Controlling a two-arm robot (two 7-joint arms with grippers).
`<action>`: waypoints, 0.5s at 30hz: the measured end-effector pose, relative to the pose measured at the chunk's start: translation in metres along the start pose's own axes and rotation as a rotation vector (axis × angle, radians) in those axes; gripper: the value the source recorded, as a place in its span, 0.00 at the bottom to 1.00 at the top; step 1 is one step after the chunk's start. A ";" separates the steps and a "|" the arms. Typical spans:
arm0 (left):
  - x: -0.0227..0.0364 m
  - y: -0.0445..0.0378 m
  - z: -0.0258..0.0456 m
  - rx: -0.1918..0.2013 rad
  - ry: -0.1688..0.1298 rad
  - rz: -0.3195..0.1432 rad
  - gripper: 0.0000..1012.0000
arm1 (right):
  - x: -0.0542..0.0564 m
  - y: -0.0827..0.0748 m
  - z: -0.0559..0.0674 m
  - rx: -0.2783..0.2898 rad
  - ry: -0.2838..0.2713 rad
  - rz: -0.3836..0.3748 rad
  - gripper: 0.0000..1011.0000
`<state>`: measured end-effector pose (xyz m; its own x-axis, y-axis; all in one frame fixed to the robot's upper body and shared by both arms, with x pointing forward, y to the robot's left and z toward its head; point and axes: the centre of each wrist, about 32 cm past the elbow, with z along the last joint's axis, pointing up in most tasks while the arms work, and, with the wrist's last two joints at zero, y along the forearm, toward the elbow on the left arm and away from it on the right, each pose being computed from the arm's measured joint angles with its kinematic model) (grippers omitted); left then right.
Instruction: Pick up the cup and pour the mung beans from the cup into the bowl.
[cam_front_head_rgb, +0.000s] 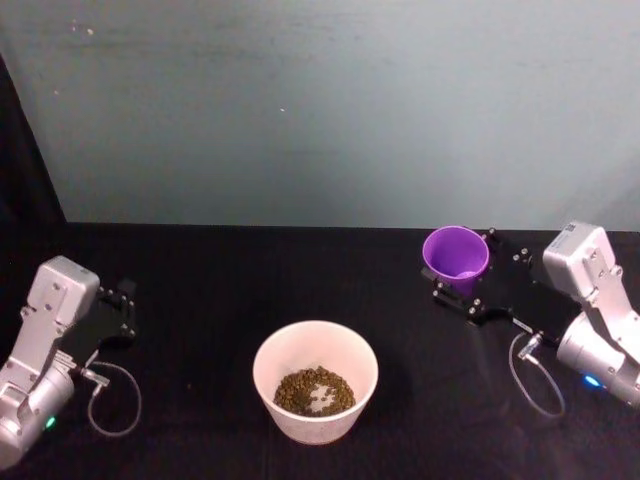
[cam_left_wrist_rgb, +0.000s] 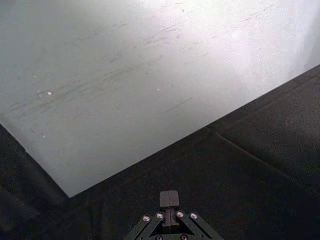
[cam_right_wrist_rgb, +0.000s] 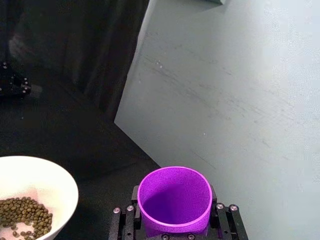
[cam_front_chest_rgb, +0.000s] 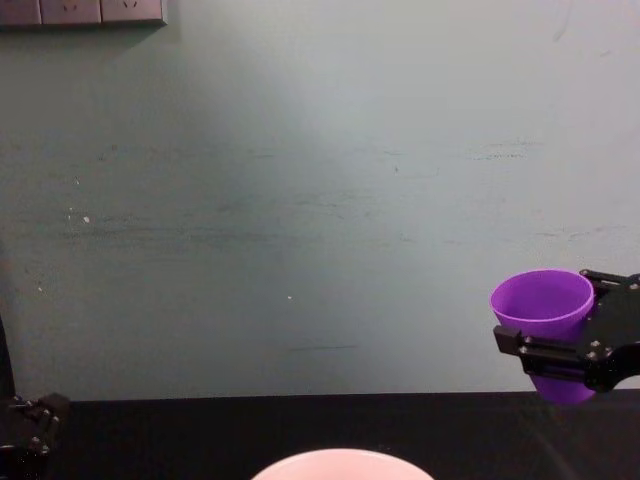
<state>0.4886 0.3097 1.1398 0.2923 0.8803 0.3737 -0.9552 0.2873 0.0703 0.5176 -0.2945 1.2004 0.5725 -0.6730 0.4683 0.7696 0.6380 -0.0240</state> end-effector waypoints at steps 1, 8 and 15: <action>0.0000 0.0000 0.0000 0.000 0.000 0.000 0.00 | 0.000 0.000 0.000 0.000 0.000 0.000 0.73; 0.0000 0.0000 0.0000 0.000 0.000 0.000 0.00 | 0.003 0.003 -0.010 0.048 0.119 0.031 0.73; 0.0000 0.0000 0.0000 0.000 0.000 0.000 0.00 | 0.005 0.002 -0.029 0.096 0.272 0.042 0.73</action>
<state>0.4886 0.3097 1.1398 0.2922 0.8803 0.3737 -0.9553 0.2873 0.0703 0.5304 -0.3070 1.1770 0.6683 -0.7123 0.2144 0.7206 0.6914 0.0509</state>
